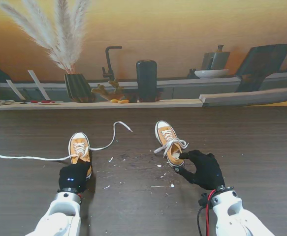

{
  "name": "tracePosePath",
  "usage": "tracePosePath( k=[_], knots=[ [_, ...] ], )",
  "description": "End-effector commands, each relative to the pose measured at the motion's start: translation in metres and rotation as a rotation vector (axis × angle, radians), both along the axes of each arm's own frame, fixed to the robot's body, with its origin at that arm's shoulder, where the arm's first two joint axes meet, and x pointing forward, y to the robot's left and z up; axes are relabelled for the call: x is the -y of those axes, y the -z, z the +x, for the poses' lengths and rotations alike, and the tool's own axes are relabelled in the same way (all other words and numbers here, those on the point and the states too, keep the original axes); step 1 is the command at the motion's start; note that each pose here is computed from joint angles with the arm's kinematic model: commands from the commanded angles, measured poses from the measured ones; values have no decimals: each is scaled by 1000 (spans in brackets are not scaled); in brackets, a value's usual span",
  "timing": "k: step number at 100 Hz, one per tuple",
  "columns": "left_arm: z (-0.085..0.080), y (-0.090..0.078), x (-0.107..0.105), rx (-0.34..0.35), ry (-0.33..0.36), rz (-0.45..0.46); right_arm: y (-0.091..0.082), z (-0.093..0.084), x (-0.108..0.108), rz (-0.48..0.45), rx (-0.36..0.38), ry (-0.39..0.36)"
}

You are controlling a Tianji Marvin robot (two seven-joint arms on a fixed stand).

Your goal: Tie the shoelaces into a bow on the shoes

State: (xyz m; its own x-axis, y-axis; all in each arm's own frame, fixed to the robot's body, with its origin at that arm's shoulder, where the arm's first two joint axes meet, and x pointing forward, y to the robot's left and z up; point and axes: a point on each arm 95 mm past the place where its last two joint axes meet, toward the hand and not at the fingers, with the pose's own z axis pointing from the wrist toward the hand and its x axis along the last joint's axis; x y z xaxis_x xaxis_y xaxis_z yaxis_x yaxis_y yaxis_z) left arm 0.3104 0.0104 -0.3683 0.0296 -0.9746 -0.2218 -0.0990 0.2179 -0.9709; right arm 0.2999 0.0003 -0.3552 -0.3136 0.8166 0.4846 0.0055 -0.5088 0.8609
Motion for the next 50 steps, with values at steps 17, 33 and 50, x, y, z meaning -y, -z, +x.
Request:
tracePosePath(
  k=[17, 33, 50],
  knots=[
    [-35, -11, 57, -34, 61, -91, -4, -7, 1, 7, 1, 1],
    [-57, -16, 88, -56, 125, -162, -6, -9, 2, 10, 6, 9],
    [-80, -23, 112, -86, 195, -244, -6, -10, 2, 15, 10, 14]
  ],
)
